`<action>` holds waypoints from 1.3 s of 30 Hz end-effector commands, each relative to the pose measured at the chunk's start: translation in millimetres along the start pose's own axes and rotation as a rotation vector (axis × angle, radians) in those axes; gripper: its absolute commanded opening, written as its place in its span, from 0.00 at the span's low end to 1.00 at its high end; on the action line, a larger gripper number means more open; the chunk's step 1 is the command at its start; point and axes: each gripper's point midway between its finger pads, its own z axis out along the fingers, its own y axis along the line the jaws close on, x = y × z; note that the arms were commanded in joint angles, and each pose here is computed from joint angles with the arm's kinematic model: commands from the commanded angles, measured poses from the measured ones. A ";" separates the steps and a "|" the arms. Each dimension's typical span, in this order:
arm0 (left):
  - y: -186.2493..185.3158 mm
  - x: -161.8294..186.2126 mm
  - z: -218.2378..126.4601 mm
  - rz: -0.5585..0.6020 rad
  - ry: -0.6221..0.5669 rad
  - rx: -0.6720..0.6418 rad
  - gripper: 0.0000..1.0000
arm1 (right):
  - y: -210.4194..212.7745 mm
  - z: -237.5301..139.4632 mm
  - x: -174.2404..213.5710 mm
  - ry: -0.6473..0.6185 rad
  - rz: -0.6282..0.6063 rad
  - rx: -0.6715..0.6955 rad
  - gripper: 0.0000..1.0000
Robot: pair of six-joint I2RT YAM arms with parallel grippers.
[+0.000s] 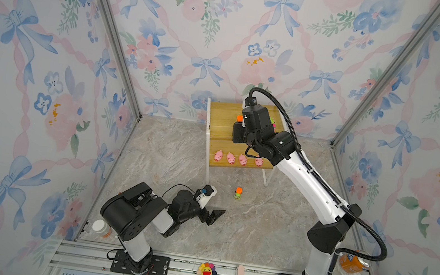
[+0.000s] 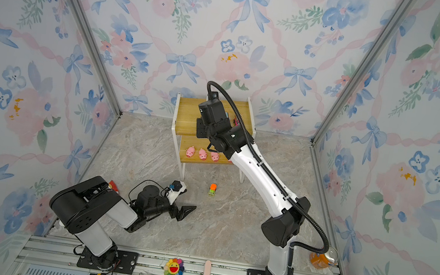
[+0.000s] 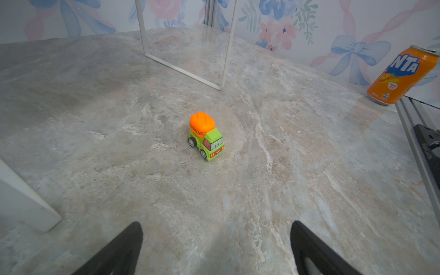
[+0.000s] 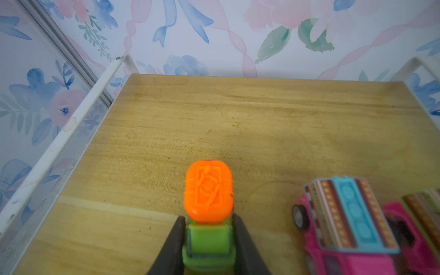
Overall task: Place and organize the plastic toys onto the shelf
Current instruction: 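Lower the truck onto the top shelf beside the pink trucks and open the right gripper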
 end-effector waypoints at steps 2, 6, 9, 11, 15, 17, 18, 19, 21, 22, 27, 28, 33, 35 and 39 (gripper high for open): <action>1.0 1.8 -3.3 0.010 0.005 -0.003 0.97 | 6.1 0.0 -4.4 -0.014 0.003 -0.005 0.21; 0.9 2.2 -3.2 0.007 0.006 -0.001 0.97 | 5.8 -1.9 -4.5 -0.015 -0.001 -0.005 0.27; 1.2 2.8 -3.1 0.006 0.008 -0.001 0.97 | 5.4 -4.2 -4.1 -0.016 -0.005 -0.003 0.32; 1.1 2.2 -3.0 0.007 0.006 0.000 0.97 | 5.5 -7.0 -3.1 -0.017 -0.010 -0.003 0.38; 1.2 2.4 -3.2 0.005 0.007 0.000 0.97 | 5.6 -18.4 -1.6 -0.026 -0.021 -0.003 0.50; 0.9 2.9 -3.1 0.003 0.008 0.002 0.97 | 4.8 -24.1 -1.8 -0.034 -0.022 -0.007 0.52; 0.6 2.7 -2.9 0.004 0.008 0.004 0.97 | 3.5 -27.0 -1.9 -0.037 -0.018 -0.009 0.53; 0.7 3.4 -3.1 0.003 0.010 0.003 0.97 | 2.0 -30.8 -2.7 -0.042 -0.016 -0.010 0.54; 1.2 3.7 -3.1 0.003 0.010 0.002 0.97 | 1.1 -38.4 -3.6 -0.048 -0.019 -0.018 0.57; 1.1 3.0 -2.9 0.003 0.009 0.003 0.97 | 0.6 -42.2 -4.1 -0.050 -0.023 -0.022 0.58; 2.4 3.6 -2.9 0.000 0.010 0.000 0.97 | 0.0 -76.9 -2.6 -0.039 -0.049 -0.060 0.62; 2.5 3.6 -2.8 0.000 0.010 -0.001 0.97 | 1.7 -85.9 -0.6 -0.035 -0.063 -0.076 0.62; 3.8 2.3 -4.2 -0.002 0.005 -0.008 0.97 | -8.8 -141.9 29.8 -0.024 -0.117 -0.120 0.64; 5.0 2.6 -5.3 -0.002 0.005 -0.016 0.97 | -20.3 -151.0 55.5 -0.017 -0.099 -0.116 0.64; 6.9 3.3 -6.8 -0.005 0.006 -0.025 0.98 | -46.8 -134.4 134.7 0.047 -0.004 -0.081 0.65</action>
